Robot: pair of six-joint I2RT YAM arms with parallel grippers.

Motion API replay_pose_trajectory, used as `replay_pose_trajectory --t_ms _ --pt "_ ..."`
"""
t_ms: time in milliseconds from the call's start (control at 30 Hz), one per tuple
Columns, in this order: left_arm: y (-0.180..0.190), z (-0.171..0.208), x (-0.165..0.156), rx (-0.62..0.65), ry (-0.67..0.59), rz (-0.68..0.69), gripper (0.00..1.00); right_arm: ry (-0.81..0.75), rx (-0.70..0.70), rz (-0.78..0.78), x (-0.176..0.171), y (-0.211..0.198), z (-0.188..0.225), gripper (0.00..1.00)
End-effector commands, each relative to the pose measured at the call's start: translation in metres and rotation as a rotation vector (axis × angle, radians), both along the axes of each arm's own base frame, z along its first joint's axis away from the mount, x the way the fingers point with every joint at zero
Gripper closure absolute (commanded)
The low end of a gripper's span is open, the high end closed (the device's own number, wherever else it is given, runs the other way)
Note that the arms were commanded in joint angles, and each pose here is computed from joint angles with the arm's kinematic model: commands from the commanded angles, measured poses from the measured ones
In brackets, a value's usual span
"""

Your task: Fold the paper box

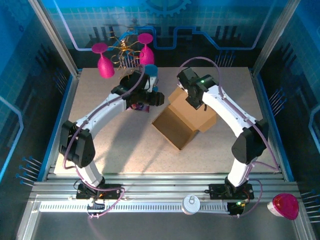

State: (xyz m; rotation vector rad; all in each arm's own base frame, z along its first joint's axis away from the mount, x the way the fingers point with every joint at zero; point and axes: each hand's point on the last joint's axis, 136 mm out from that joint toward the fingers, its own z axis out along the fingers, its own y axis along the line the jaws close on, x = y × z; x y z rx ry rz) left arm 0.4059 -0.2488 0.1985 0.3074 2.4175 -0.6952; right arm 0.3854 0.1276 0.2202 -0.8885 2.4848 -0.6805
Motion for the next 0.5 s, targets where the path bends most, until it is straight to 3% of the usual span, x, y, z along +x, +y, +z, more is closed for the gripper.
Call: replay_pose_trajectory --t_ms 0,200,467 --pt "-0.024 0.054 0.012 -0.053 -0.371 -0.237 0.44 -0.06 -0.072 0.087 0.008 0.013 0.015 1.0" --pt "-0.028 0.049 0.012 0.019 -0.474 -0.348 0.41 -0.149 -0.144 0.261 0.006 0.039 0.024 1.0" --pt "-0.035 0.041 0.003 -0.009 -0.485 -0.441 0.41 -0.16 -0.135 0.288 0.007 0.046 0.023 1.0"
